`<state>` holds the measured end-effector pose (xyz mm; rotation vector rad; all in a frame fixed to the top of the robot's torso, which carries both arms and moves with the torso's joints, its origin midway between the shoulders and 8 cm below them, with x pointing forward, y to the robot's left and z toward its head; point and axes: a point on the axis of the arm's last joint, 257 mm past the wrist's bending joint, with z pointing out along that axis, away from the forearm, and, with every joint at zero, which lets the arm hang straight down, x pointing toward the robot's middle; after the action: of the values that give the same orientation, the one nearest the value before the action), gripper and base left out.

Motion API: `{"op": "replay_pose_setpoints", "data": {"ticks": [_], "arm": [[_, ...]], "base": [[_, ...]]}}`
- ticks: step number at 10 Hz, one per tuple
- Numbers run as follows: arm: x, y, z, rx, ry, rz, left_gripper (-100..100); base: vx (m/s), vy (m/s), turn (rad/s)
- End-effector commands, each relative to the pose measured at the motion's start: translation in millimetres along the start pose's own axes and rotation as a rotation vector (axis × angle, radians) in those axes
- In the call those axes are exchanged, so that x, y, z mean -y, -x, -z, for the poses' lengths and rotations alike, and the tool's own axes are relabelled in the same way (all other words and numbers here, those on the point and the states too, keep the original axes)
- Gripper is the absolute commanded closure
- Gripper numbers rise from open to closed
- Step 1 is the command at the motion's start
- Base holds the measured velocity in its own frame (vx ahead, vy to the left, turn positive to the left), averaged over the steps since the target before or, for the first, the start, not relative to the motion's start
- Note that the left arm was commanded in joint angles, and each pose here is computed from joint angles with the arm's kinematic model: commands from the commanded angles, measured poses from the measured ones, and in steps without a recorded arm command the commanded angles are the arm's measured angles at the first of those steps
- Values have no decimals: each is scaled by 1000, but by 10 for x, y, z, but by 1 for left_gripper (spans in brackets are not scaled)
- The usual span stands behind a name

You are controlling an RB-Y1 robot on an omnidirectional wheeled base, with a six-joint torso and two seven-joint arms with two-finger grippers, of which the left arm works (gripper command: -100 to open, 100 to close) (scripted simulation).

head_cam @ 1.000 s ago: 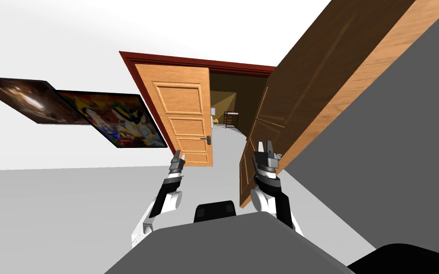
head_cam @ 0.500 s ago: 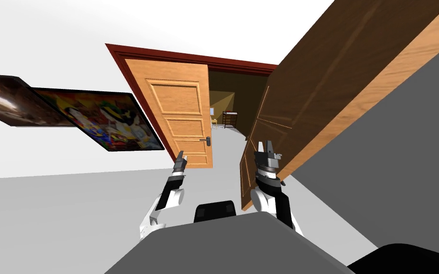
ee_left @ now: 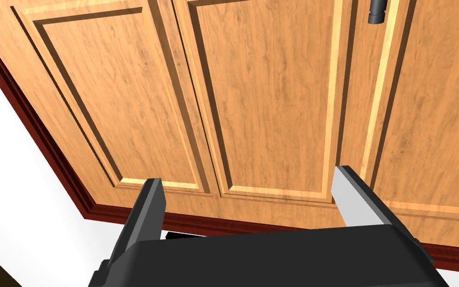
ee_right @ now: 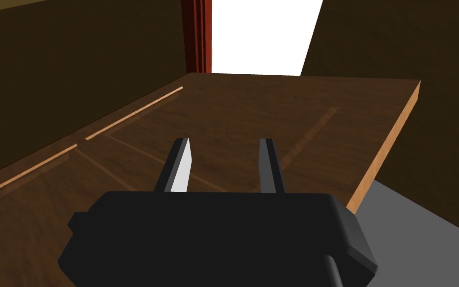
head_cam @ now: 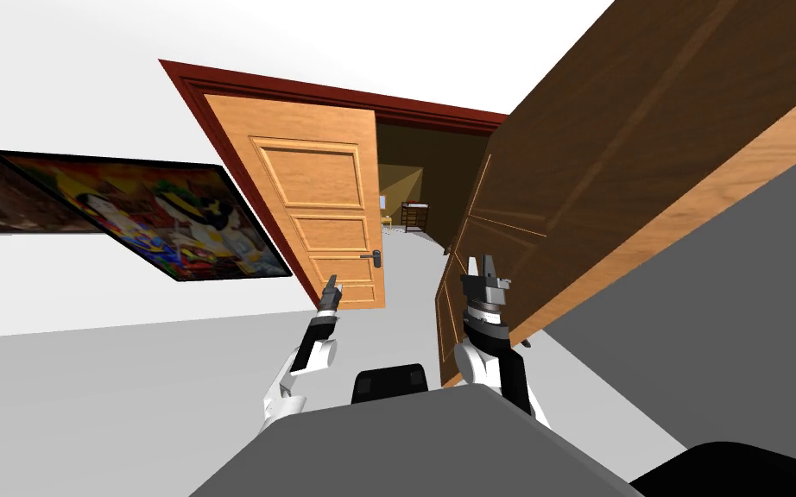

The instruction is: Pull the door open

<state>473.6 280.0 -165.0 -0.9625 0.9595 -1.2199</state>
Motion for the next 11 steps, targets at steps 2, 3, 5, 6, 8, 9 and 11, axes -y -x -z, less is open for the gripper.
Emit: {"op": "replay_pose_setpoints", "data": {"ticks": [2,3,5,6,8,9,11], "arm": [[-203,-58,-62,-2,40,1,-100],[-272,-75,-76,-3,55,2,-100],[-407,-113,-103,-4,84,5,-100],[-471,-134,-115,-5,98,7,-100],[-658,-204,-145,-8,139,13,-100],[-714,-230,-153,-9,152,16,-100],[-825,-284,-167,-12,177,21,-100]], "base": [[90,53,-47],[91,36,-51],[89,22,-36],[100,15,-35],[127,15,-44],[153,33,-37],[103,20,-18]]}}
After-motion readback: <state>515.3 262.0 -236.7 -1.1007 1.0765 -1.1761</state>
